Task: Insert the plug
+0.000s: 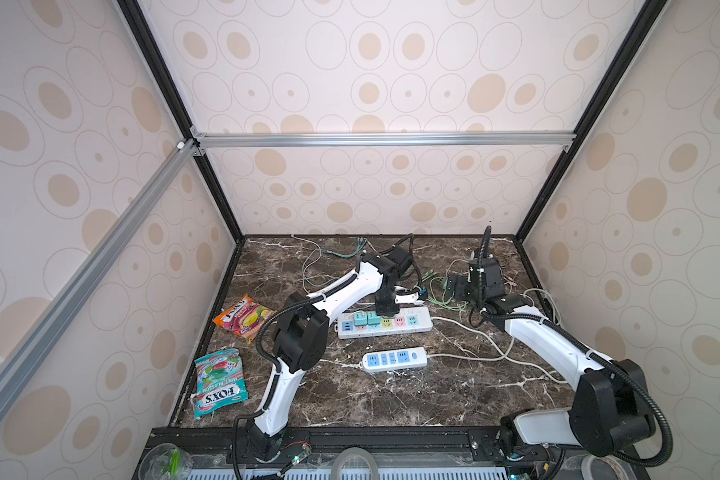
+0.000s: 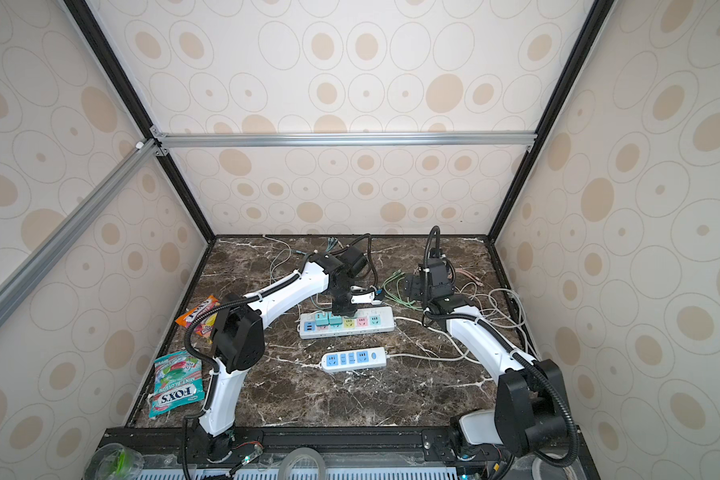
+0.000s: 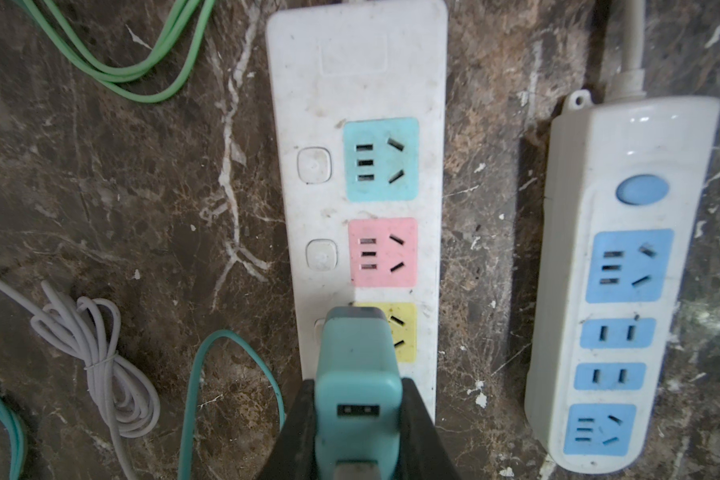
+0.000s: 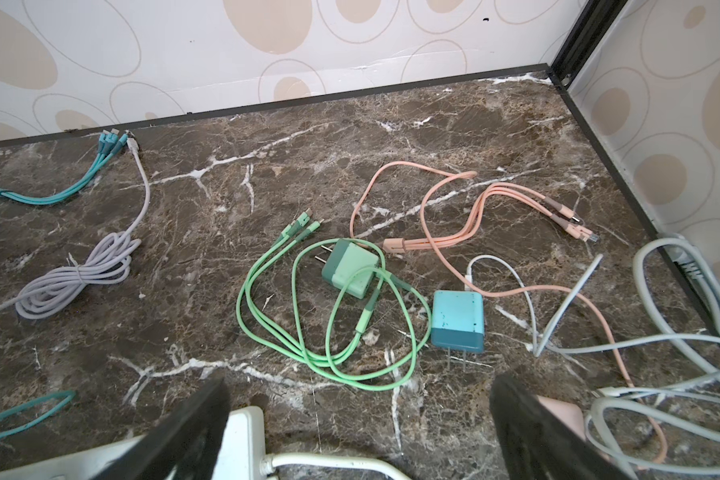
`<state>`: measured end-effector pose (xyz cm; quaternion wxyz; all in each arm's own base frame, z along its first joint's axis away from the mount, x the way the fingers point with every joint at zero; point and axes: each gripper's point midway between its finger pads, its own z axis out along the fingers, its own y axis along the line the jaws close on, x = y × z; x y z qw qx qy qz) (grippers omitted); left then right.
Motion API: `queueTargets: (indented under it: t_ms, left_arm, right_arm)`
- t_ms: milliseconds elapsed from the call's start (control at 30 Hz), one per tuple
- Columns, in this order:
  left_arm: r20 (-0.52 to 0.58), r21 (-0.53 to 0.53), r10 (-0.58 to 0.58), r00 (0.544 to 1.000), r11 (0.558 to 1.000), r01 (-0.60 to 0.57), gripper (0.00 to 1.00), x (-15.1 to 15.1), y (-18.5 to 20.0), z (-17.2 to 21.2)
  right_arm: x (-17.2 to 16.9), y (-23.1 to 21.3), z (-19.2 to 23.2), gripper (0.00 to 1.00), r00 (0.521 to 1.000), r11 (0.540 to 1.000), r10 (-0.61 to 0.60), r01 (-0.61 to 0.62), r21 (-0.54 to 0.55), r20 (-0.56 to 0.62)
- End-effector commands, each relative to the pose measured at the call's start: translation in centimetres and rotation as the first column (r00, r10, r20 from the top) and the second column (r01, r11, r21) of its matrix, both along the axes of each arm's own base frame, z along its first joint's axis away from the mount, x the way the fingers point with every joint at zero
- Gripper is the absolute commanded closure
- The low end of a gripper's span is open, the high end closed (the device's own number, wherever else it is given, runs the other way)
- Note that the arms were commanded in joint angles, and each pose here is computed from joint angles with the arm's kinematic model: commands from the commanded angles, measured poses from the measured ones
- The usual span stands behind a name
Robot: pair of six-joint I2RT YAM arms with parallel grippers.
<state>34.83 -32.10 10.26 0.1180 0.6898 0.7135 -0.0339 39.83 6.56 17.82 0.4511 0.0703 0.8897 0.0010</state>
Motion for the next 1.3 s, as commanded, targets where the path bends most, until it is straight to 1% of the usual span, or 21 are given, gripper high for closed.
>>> queueTargets:
  t_ms: [0,100,400,500,667,767,900,1000,1133,1267]
  left_arm:
    - [-0.019,-0.003,-0.024,1.0,1.0,0.024,1.0,-0.3,0.5,0.9]
    - [-0.021,-0.002,-0.024,0.999,1.0,0.024,1.0,-0.4,0.7,0.8]
    - [-0.038,0.054,0.021,0.999,0.998,-0.019,1.0,-0.6,1.9,-0.9]
    - [-0.048,0.046,0.028,0.998,0.999,-0.026,1.0,-0.8,1.7,-0.9]
    - [-0.1,-0.019,-0.001,0.995,1.0,-0.001,1.0,-1.9,0.7,-0.4]
    - [-0.093,0.007,0.006,0.996,1.0,-0.006,1.0,-1.7,1.2,-0.8]
    - [-0.09,0.066,0.043,0.995,0.997,-0.038,1.0,-1.2,2.2,-2.1]
    - [-0.13,0.055,0.041,0.991,0.998,-0.035,1.0,-1.6,2.1,-2.9]
    - [-0.134,0.056,0.092,0.987,0.995,-0.085,1.0,-0.8,2.8,-4.8]
    - [-0.116,0.019,0.129,0.985,0.992,-0.128,1.0,-0.3,3.5,-6.4]
  right_arm:
    - [-0.1,-0.2,0.0,0.02,1.0,1.0,-0.006,0.006,-0.01,-0.006]
    - [-0.2,-0.3,0.1,0.02,1.0,1.0,-0.008,0.008,-0.014,-0.005]
    - [-0.2,-0.4,-0.1,0.02,1.0,1.0,-0.011,0.011,-0.018,-0.01]
    - [-0.2,-0.4,-0.2,0.02,1.0,1.0,-0.012,0.012,-0.019,-0.011]
    - [-0.2,-0.4,-0.5,0.02,1.0,1.0,-0.014,0.014,-0.017,-0.015]
    - [-0.2,-0.3,-0.6,0.02,1.0,1.0,-0.012,0.012,-0.017,-0.019]
    - [-0.2,-0.4,-0.7,0.02,1.0,1.0,-0.015,0.015,-0.016,-0.021]
    - [-0.2,-0.4,-0.8,0.02,1.0,1.0,-0.015,0.014,-0.017,-0.023]
    - [-0.3,-0.3,-0.9,0.02,1.0,1.0,-0.013,0.012,-0.014,-0.026]
    - [-0.3,-0.3,-0.8,0.02,1.0,1.0,-0.013,0.013,-0.012,-0.026]
